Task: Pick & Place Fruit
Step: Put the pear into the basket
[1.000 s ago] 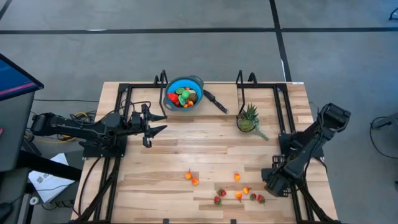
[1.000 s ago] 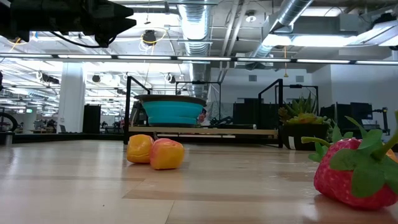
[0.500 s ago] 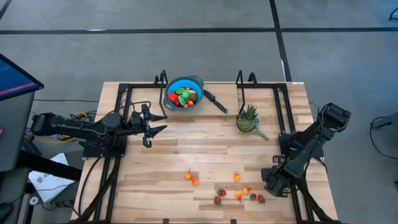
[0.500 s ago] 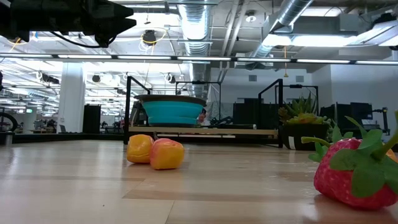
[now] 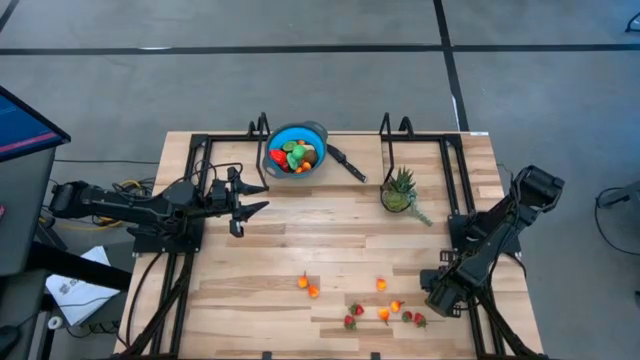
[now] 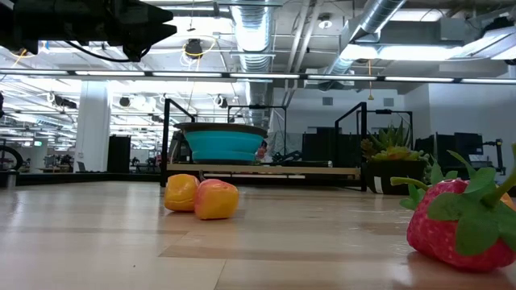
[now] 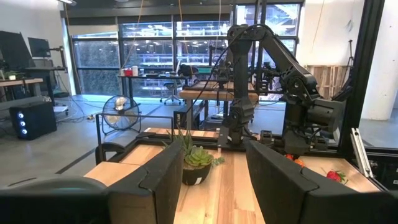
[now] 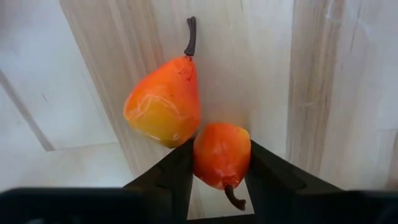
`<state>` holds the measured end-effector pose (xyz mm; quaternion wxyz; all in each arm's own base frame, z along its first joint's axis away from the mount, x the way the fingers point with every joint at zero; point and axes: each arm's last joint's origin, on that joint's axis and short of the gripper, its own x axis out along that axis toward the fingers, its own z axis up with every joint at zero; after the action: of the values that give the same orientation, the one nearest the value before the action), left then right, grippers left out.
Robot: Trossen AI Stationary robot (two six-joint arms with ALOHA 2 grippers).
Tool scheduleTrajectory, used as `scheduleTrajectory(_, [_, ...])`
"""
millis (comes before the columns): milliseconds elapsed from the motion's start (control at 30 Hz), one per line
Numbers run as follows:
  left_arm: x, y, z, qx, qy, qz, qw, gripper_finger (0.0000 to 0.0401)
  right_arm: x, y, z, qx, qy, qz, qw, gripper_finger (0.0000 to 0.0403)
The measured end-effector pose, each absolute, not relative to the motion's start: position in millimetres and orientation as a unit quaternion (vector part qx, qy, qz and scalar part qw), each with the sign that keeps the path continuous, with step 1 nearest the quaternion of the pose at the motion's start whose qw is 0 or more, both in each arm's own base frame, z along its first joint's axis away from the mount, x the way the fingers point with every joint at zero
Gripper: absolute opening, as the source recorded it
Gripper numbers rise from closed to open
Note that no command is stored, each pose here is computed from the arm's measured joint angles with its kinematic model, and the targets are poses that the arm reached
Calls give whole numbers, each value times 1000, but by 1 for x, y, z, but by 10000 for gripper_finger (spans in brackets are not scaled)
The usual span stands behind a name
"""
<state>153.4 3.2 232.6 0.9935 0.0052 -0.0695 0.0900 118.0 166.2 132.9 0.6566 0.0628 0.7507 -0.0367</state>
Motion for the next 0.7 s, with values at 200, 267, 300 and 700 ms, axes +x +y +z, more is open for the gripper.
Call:
scheduleTrajectory(200, [153, 3, 232, 5, -69, 90, 994, 173, 118, 166, 133, 63, 751, -37, 657, 111])
scheduleTrajectory(267, [153, 3, 233, 5, -69, 90, 994, 172, 118, 166, 133, 63, 751, -37, 657, 114])
scheduleTrajectory(300, [153, 3, 233, 5, -69, 90, 994, 173, 118, 166, 133, 63, 751, -37, 657, 115])
scheduleTrajectory(700, [153, 3, 232, 5, -69, 90, 994, 173, 118, 166, 133, 61, 750, -34, 657, 113])
